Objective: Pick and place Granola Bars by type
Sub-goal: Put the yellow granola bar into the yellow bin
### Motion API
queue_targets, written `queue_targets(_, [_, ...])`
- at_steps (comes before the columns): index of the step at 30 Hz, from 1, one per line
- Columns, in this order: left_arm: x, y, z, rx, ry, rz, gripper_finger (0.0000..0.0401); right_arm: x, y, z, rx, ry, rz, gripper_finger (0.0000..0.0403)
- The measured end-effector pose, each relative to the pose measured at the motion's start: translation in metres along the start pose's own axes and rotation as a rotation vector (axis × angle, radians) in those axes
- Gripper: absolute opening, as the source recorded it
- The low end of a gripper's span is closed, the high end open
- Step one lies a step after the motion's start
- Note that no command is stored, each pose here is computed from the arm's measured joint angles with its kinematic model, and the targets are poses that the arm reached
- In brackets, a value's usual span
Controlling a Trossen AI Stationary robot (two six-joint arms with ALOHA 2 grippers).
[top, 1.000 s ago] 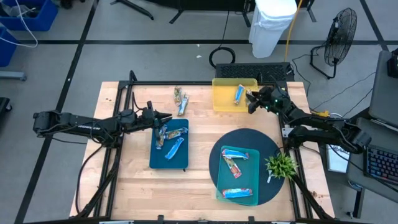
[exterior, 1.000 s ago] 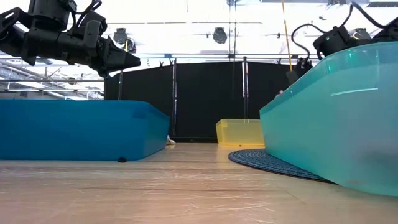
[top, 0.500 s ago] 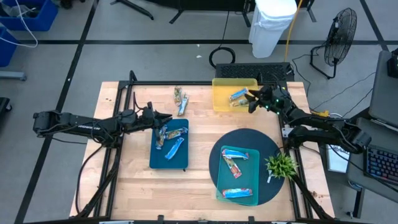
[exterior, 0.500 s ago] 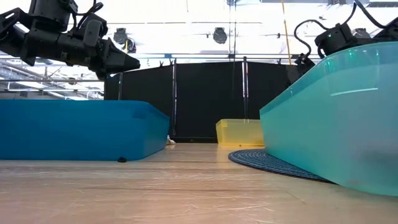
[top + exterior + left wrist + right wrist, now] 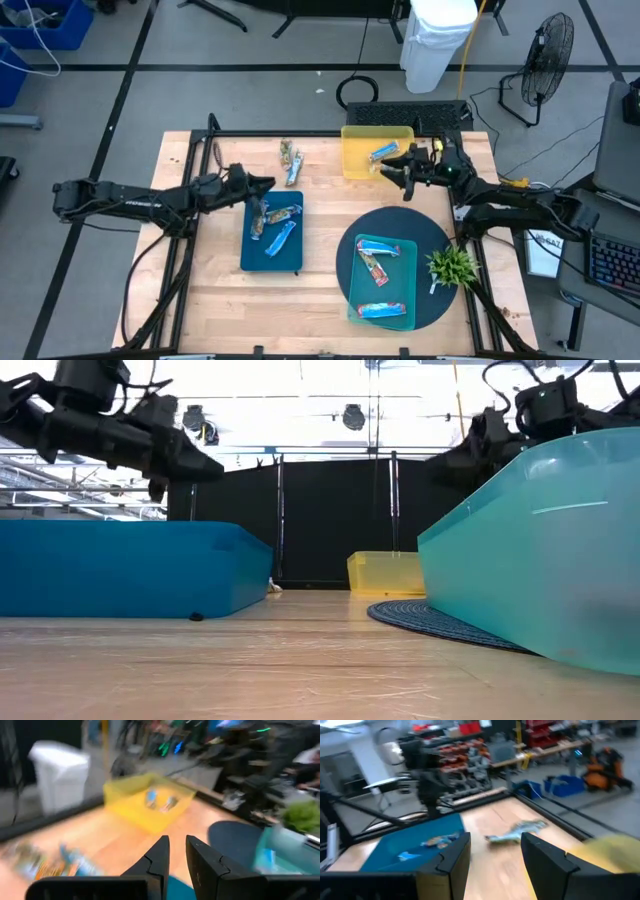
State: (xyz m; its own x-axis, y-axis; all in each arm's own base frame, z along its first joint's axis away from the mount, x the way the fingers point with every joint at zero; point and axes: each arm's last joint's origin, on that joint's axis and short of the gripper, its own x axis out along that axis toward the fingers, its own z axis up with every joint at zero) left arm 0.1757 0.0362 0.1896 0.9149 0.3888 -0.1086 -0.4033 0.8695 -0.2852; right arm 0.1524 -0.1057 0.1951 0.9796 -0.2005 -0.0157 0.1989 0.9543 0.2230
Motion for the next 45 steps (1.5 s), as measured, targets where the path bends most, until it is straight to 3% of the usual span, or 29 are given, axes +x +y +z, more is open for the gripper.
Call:
queue_targets(8, [0.024,0.017,0.026,-0.165,0.34,0.342,0.0069,0.007,0.021,0.001,-0.108,-0.03,0.122,0.0166])
queue_targets(12, [0.05,0.021,0.047,-0.174,0.347,0.389,0.0095,0.009,0.026,-0.001,-0.119,-0.024,0.146,0.0165])
queue_targets(17, [0.084,0.033,0.059,-0.212,0.402,0.362,0.0159,0.01,0.031,-0.002,-0.118,-0.012,0.173,0.0163])
queue_targets(23, [0.121,0.059,0.045,-0.303,0.536,0.47,0.0209,0.011,0.036,-0.004,-0.131,-0.008,0.2,0.0163])
queue_targets(31, [0.158,0.084,0.024,-0.352,0.682,0.543,0.0216,0.012,0.04,-0.005,-0.146,-0.006,0.222,0.0161])
queue_targets(45, [0.162,0.096,0.012,-0.306,0.802,0.762,0.0216,0.012,0.04,-0.008,-0.148,0.028,0.22,0.0158])
